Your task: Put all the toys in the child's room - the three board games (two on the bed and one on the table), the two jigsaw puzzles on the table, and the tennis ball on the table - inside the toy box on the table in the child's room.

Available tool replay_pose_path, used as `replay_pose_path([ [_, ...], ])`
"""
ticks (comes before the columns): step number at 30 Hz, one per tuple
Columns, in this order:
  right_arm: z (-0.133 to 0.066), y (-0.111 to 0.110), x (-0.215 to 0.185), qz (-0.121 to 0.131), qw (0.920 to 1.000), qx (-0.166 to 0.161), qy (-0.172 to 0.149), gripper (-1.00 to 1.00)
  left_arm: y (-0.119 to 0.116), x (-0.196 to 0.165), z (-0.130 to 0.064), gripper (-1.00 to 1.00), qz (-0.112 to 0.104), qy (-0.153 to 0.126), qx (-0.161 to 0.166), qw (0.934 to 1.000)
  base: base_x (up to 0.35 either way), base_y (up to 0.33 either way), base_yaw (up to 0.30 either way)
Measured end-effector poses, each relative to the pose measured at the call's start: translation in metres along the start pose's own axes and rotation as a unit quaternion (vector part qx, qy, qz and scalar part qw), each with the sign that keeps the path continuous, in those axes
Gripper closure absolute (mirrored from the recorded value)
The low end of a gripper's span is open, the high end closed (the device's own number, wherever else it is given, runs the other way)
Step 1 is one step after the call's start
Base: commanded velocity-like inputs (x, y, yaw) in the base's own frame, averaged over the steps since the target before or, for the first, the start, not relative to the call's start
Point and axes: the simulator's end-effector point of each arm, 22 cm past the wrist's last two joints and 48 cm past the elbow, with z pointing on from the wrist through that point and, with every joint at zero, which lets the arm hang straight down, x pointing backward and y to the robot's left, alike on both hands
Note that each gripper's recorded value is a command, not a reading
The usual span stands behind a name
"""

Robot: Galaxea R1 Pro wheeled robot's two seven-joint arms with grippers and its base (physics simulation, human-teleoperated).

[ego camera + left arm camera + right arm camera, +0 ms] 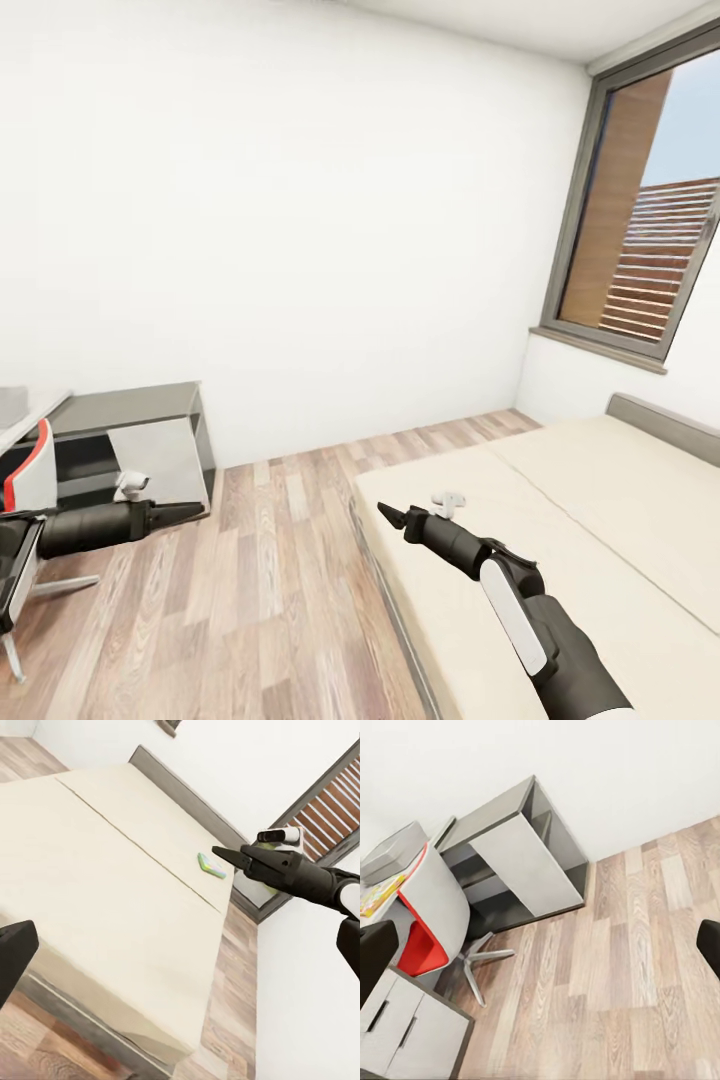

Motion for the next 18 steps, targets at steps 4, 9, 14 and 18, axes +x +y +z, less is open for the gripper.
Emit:
replay_pose_path([
  [4, 0.0001, -0.0001, 0.0000, 0.000, 1.0000, 0.000, 0.000, -1.00, 0.0001, 0.0000, 0.0001, -1.00, 0.000, 0.000, 0.000, 1.0000, -0.060, 0.000, 0.284],
  [9, 0.0002, -0.0001, 0.0000, 0.000, 1.0000, 0.000, 0.000, -1.00, 0.0002, 0.0000, 0.0001, -1.00, 0.000, 0.000, 0.000, 1.0000, -0.176, 0.000, 0.284],
  [14, -0.0001, 0.0001, 0.0000, 0.000, 1.0000, 0.000, 0.000, -1.00, -0.0001, 0.0000, 0.0000, -1.00, -0.001, 0.000, 0.000, 1.0000, -0.051, 0.000, 0.284],
  [18, -0.0001, 0.0001, 0.0000, 0.000, 1.0000, 0.000, 0.000, -1.00, -0.0001, 0.0000, -0.0001, -1.00, 0.000, 0.000, 0.000, 1.0000, -0.008, 0.000, 0.284],
])
